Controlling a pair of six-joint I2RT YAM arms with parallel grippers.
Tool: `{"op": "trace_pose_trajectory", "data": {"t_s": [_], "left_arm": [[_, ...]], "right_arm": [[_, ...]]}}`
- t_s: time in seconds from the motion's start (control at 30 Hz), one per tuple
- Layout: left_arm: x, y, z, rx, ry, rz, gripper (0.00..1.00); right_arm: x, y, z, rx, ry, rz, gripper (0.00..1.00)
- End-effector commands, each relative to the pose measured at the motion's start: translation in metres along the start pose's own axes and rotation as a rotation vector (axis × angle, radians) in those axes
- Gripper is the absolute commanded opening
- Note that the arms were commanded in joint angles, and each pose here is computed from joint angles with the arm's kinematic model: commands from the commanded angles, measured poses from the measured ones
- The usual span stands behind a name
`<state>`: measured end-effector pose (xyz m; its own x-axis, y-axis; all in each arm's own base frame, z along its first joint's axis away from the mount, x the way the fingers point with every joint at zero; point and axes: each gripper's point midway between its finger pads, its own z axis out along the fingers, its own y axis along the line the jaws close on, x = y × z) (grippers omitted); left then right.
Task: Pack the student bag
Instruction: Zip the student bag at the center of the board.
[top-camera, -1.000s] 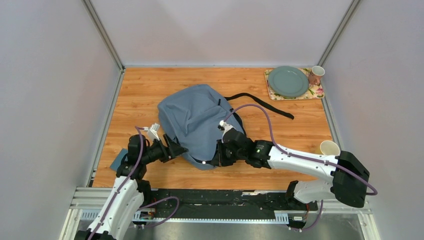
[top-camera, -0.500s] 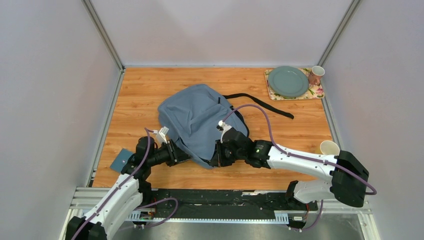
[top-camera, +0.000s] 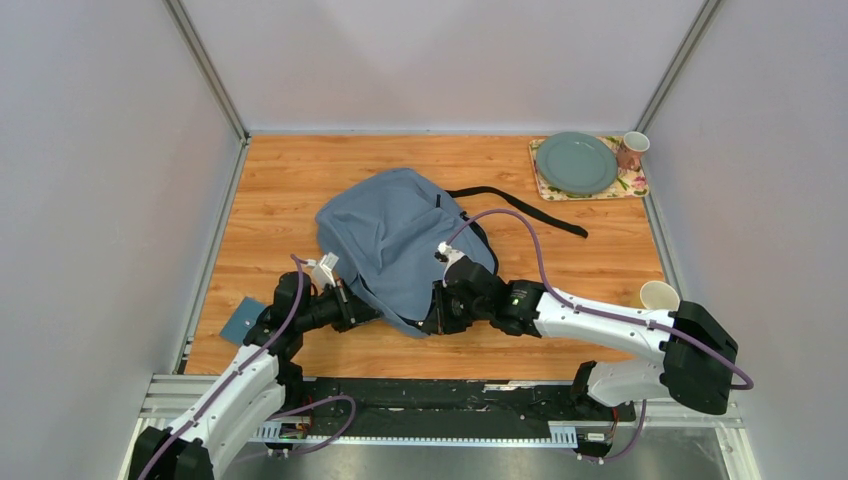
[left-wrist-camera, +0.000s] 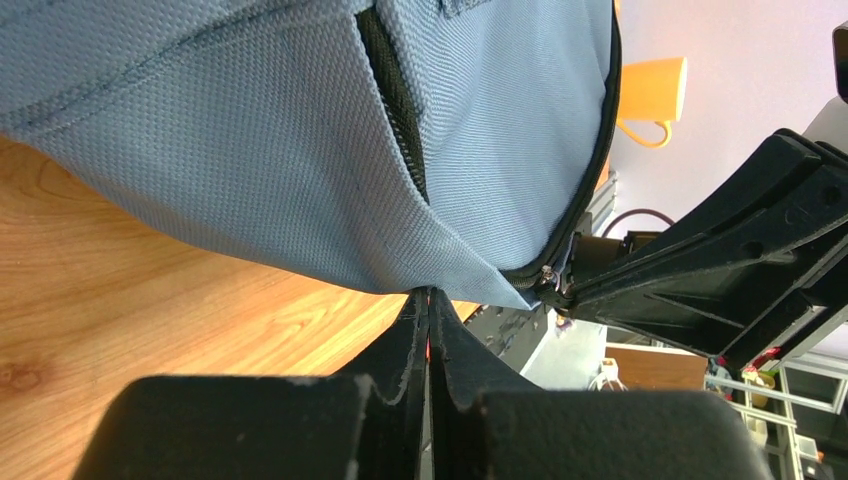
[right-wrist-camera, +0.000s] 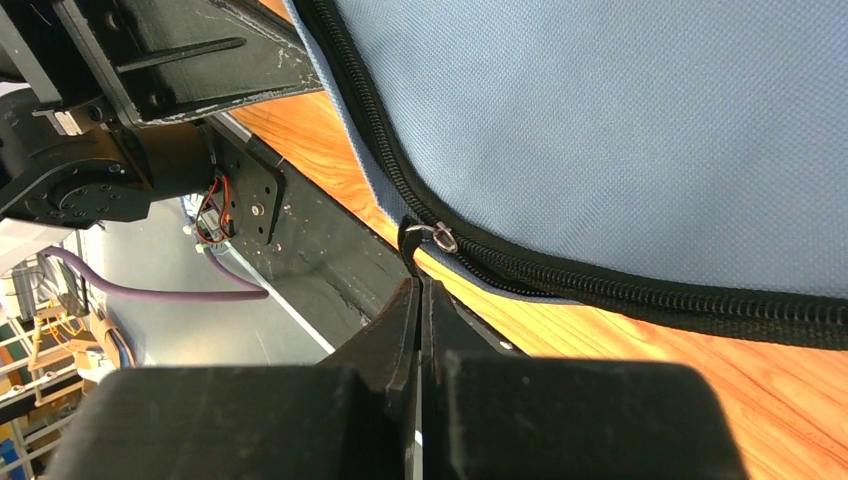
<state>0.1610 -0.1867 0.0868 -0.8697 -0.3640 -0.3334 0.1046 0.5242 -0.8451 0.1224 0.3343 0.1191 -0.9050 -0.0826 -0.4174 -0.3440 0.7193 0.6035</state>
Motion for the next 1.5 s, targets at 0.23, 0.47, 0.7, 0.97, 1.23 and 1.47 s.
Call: {"op": "trace_pose_trajectory", "data": {"t_s": [0.23, 0.47, 0.7, 0.97, 1.23, 1.47], "left_arm": [[-0.010, -0.017, -0.001, 0.046, -0.018, 0.059, 0.08], [-0.010, -0.019, -0.001, 0.060, -0.010, 0.057, 0.08], [-0.010, -0.021, -0.001, 0.066, -0.012, 0.055, 0.08], [-0.008, -0.018, -0.001, 0.062, -0.007, 0.050, 0.08], [-0.007, -0.020, -0.001, 0.070, -0.007, 0.050, 0.08], [-0.007, -0.019, -0.002, 0.068, -0.009, 0.038, 0.08]], "right_arm": [[-0.005, 0.007, 0.004, -0.016, 0.005, -0.034, 0.12], [-0.003, 0.008, 0.011, -0.018, 0.028, -0.034, 0.17], [-0.010, 0.017, 0.012, -0.040, 0.001, -0.005, 0.42], [-0.013, 0.024, 0.015, -0.074, -0.023, 0.087, 0.54], [-0.013, 0.007, 0.023, 0.030, -0.025, 0.172, 0.39], [-0.014, 0.000, 0.026, 0.078, -0.047, 0.242, 0.40]]}}
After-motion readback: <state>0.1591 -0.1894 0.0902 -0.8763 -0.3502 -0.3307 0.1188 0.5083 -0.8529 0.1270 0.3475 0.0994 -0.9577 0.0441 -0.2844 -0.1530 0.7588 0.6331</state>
